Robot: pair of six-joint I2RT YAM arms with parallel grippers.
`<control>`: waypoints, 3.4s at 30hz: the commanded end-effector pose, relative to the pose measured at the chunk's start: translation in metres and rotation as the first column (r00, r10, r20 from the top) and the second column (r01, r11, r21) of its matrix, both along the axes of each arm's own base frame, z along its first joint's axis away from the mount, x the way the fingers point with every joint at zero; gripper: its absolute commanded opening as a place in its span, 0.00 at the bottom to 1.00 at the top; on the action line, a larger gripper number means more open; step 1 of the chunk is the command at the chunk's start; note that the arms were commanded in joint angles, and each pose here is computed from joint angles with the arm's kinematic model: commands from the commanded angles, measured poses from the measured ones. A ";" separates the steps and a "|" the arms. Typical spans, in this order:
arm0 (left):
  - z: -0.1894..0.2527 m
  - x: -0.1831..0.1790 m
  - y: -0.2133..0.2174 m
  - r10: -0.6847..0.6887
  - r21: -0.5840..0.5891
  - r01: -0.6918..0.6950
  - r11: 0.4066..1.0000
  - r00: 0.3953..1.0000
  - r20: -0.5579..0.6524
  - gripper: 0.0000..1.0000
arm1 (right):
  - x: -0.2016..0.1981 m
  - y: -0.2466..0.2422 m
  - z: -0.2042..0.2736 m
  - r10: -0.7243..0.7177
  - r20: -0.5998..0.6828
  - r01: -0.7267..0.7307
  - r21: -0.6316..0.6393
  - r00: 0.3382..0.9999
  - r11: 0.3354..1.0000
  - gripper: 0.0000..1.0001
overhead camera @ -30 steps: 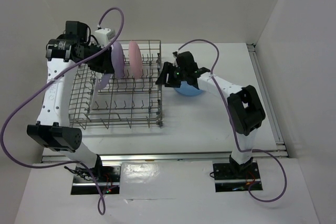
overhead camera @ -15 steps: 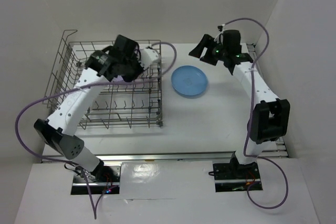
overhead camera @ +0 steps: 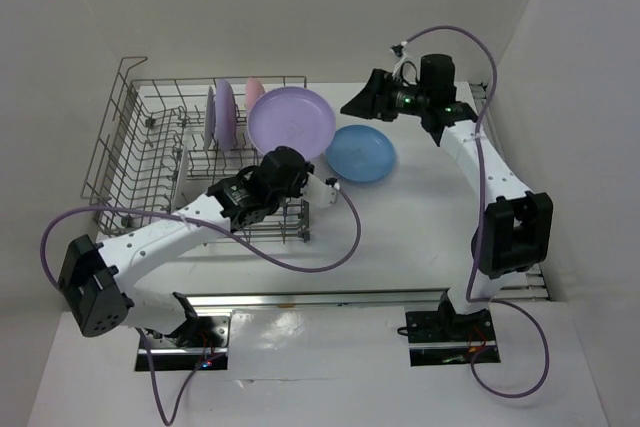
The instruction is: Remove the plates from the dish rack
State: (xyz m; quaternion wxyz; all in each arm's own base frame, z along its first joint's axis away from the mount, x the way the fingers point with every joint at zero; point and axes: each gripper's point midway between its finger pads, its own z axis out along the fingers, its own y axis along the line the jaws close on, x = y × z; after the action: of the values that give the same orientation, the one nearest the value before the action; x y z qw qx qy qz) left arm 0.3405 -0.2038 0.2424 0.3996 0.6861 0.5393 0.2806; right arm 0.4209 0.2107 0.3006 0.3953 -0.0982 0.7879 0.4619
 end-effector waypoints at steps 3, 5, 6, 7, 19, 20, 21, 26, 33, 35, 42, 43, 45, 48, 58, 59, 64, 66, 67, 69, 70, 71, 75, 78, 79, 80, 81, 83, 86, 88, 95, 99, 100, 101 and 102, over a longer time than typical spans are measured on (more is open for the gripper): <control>0.043 0.002 -0.043 -0.057 -0.047 0.066 0.997 0.985 0.162 0.00 | -0.030 0.040 0.012 0.129 0.096 -0.133 0.028 0.987 0.991 0.82; 0.039 -0.005 -0.054 -0.080 -0.035 0.087 0.996 0.984 0.160 0.00 | -0.029 0.047 -0.002 0.145 0.056 -0.147 0.023 0.988 0.989 0.82; 0.036 -0.006 -0.052 -0.074 -0.037 0.080 0.996 0.987 0.145 0.00 | -0.032 0.048 -0.002 0.154 0.047 -0.156 0.032 0.987 0.987 0.82; 0.031 -0.009 -0.058 -0.089 -0.028 0.093 0.995 0.986 0.138 0.00 | -0.033 0.054 -0.007 0.166 0.035 -0.167 0.031 0.985 0.985 0.79; 0.042 -0.007 -0.053 0.039 -0.130 -0.023 0.991 0.992 0.122 0.07 | -0.022 0.049 -0.024 0.057 -0.030 -0.057 0.003 0.998 0.998 0.00; 0.044 -0.008 -0.051 0.073 -0.152 -0.058 0.987 0.993 0.096 0.18 | -0.016 0.041 -0.025 0.018 -0.062 -0.017 0.010 0.998 1.000 0.00; 0.042 -0.010 -0.049 0.091 -0.161 -0.079 0.984 0.994 0.068 0.34 | -0.011 0.034 -0.026 -0.012 -0.071 0.013 0.012 0.997 1.000 0.00; 0.059 -0.020 -0.048 0.167 -0.328 -0.223 0.918 0.967 -0.193 1.00 | 0.027 -0.040 -0.027 -0.265 -0.102 0.266 -0.003 0.959 0.964 0.00; 0.050 -0.023 -0.003 0.216 -0.433 -0.458 0.776 0.838 -0.500 1.00 | 0.059 -0.119 -0.046 -0.547 -0.046 0.537 -0.144 0.836 0.831 0.00; 0.058 -0.021 0.019 0.251 -0.474 -0.504 0.722 0.829 -0.500 1.00 | 0.058 -0.124 -0.065 -0.568 -0.065 0.550 -0.183 0.820 0.815 0.00; 0.059 -0.008 0.087 0.366 -0.503 -0.640 0.581 0.757 -0.541 1.00 | 0.064 -0.116 -0.151 -0.516 -0.210 0.476 -0.216 0.830 0.853 0.00; 0.055 -0.006 0.094 0.388 -0.493 -0.655 0.572 0.746 -0.541 1.00 | 0.067 -0.114 -0.156 -0.513 -0.225 0.475 -0.205 0.828 0.856 0.00; 0.054 -0.005 0.108 0.422 -0.489 -0.678 0.549 0.730 -0.538 1.00 | 0.070 -0.112 -0.176 -0.507 -0.261 0.464 -0.211 0.821 0.860 0.00; 0.050 -0.002 0.119 0.443 -0.486 -0.704 0.518 0.707 -0.552 1.00 | 0.075 -0.108 -0.193 -0.484 -0.276 0.443 -0.200 0.831 0.874 0.00; 0.049 0.007 0.147 0.457 -0.509 -0.751 0.421 0.660 -0.597 1.00 | 0.066 -0.102 -0.213 -0.406 -0.304 0.343 -0.242 0.862 0.908 0.62; 0.050 0.008 0.151 0.463 -0.507 -0.752 0.421 0.659 -0.593 1.00 | 0.059 -0.101 -0.219 -0.405 -0.317 0.321 -0.285 0.857 0.903 0.69; 0.050 0.013 0.162 0.485 -0.499 -0.766 0.406 0.643 -0.593 1.00 | 0.056 -0.114 -0.200 -0.501 -0.221 0.366 -0.456 0.837 0.811 0.81; 0.055 0.017 0.165 0.490 -0.509 -0.764 0.398 0.645 -0.586 1.00 | 0.053 -0.136 -0.192 -0.573 -0.190 0.395 -0.553 0.797 0.733 0.82; 0.055 0.017 0.167 0.500 -0.508 -0.769 0.387 0.638 -0.585 1.00 | 0.051 -0.139 -0.190 -0.587 -0.180 0.393 -0.587 0.789 0.708 0.82; 0.050 0.019 0.174 0.526 -0.489 -0.792 0.366 0.610 -0.593 1.00 | 0.043 -0.154 -0.186 -0.625 -0.158 0.396 -0.650 0.765 0.649 0.82; 0.049 0.017 0.182 0.556 -0.480 -0.809 0.340 0.585 -0.591 1.00 | 0.042 -0.155 -0.185 -0.630 -0.133 0.396 -0.674 0.765 0.624 0.82; 0.046 0.019 0.184 0.567 -0.469 -0.816 0.338 0.574 -0.591 1.00 | 0.043 -0.159 -0.178 -0.644 -0.090 0.417 -0.692 0.759 0.589 0.82; 0.028 0.020 0.200 0.618 -0.411 -0.865 0.289 0.497 -0.610 1.00 | 0.037 -0.160 -0.171 -0.651 -0.021 0.423 -0.744 0.759 0.518 0.81; 0.020 0.017 0.211 0.656 -0.386 -0.885 0.261 0.456 -0.601 1.00 | 0.043 -0.112 -0.160 -0.510 0.037 0.396 -0.679 0.859 0.618 0.72; 0.017 0.018 0.212 0.664 -0.379 -0.892 0.247 0.441 -0.604 1.00 | 0.050 -0.085 -0.155 -0.443 0.069 0.382 -0.632 0.894 0.674 0.69; 0.014 0.017 0.217 0.670 -0.370 -0.898 0.236 0.427 -0.607 1.00 | 0.045 -0.078 -0.160 -0.416 0.042 0.350 -0.622 0.908 0.700 0.67; 0.013 0.015 0.222 0.682 -0.363 -0.907 0.214 0.405 -0.608 1.00 | 0.050 -0.061 -0.163 -0.379 0.049 0.331 -0.599 0.924 0.729 0.63; 0.007 0.011 0.224 0.679 -0.348 -0.917 0.197 0.383 -0.626 0.97 | 0.052 -0.050 -0.173 -0.392 -0.015 0.316 -0.564 0.920 0.763 0.43; -0.008 0.006 0.221 0.652 -0.314 -0.928 0.198 0.364 -0.665 0.92 | 0.057 -0.044 -0.195 -0.414 -0.088 0.298 -0.560 0.906 0.773 0.27; -0.015 0.002 0.218 0.624 -0.299 -0.933 0.199 0.356 -0.696 0.91 | 0.057 -0.039 -0.202 -0.406 -0.113 0.282 -0.552 0.907 0.785 0.27; -0.058 0.000 0.227 0.643 -0.180 -0.974 0.138 0.226 -0.732 0.70 | 0.059 -0.037 -0.195 -0.403 -0.111 0.287 -0.535 0.909 0.795 0.27; -0.074 -0.002 0.242 0.682 -0.143 -0.986 0.081 0.159 -0.713 0.63 | 0.054 -0.034 -0.176 -0.387 -0.088 0.294 -0.505 0.918 0.812 0.27; -0.075 -0.002 0.243 0.672 -0.145 -0.987 0.075 0.157 -0.724 0.58 | 0.052 -0.035 -0.179 -0.387 -0.095 0.290 -0.509 0.917 0.811 0.27; -0.078 -0.002 0.239 0.656 -0.145 -0.986 0.080 0.162 -0.737 0.52 | 0.052 -0.035 -0.168 -0.387 -0.077 0.301 -0.497 0.919 0.814 0.27; -0.079 -0.001 0.234 0.633 -0.148 -0.985 0.088 0.170 -0.755 0.40 | 0.050 -0.036 -0.167 -0.387 -0.076 0.301 -0.497 0.919 0.814 0.27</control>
State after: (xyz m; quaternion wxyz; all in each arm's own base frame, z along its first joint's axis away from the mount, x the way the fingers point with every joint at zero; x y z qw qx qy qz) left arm 0.3335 0.0335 0.1563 0.1720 0.1082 0.9757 0.0822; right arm 0.4619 0.1703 0.0822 0.3062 -0.0039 0.9390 0.1565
